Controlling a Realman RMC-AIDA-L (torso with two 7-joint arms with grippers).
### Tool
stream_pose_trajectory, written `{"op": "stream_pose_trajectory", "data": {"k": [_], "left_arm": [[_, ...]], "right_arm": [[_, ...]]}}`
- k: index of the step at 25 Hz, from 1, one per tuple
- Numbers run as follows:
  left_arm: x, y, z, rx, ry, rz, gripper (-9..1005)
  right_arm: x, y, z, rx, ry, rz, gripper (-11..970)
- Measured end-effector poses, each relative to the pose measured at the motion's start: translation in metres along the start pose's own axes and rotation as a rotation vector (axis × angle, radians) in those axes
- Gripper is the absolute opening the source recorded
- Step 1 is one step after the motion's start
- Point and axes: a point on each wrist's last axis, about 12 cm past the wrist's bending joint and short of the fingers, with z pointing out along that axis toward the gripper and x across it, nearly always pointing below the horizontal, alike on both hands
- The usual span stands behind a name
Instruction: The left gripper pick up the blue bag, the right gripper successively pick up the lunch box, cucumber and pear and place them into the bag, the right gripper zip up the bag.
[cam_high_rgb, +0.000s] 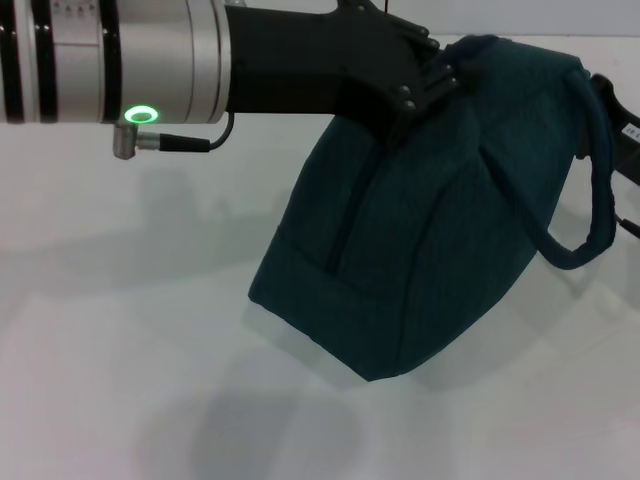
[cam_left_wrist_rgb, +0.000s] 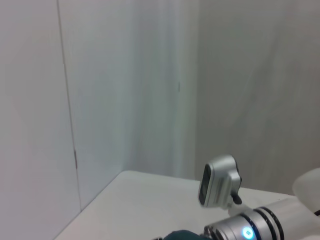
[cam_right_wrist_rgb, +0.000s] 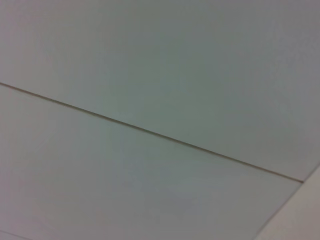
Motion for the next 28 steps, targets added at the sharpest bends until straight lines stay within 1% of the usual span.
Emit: {"op": "stream_pose_trajectory", "data": {"k": [5,10,13,16,21,24,26,27,28], "left_arm": [[-0.001,-0.002,-0.001,0.013,-0.023,0.033,44],[-0.001,-0.002,-0.001,0.015,-0.029,0.04,44],[0.0,-0.001,-0.001,0.01,-0.033,0.032,44],[0.002,0.002,0.0,0.0,-0.034,0.014,45],[0.007,0.008,0.003,-0.021,-0.04,-0.016,45],[0.009,0.014,0.004,-0.047,-0.052,-0.035,45],[0.011,0.016,0.005,-0.061,-0.056,-0.042,45],[0.012,0.017,0.006,-0.066,-0.058,-0.046,45],[0.014,0.018,0.006,-0.071,-0.058,-0.053,44]], "right_arm": [[0.005,-0.006,-0.003,0.027,0.006,0.02,34],[0.007,-0.009,-0.006,0.04,0.008,0.025,35],[0.008,-0.005,-0.004,0.021,0.024,0.006,35],[0.01,0.002,-0.003,-0.04,0.04,-0.044,35],[0.009,0.008,-0.008,-0.102,0.026,-0.106,123],[0.003,0.008,-0.018,-0.122,-0.017,-0.155,175],[0.002,0.008,-0.023,-0.125,-0.033,-0.165,210],[-0.007,0.006,-0.038,-0.127,-0.097,-0.188,228],[-0.009,0.006,-0.043,-0.128,-0.118,-0.196,274]]}}
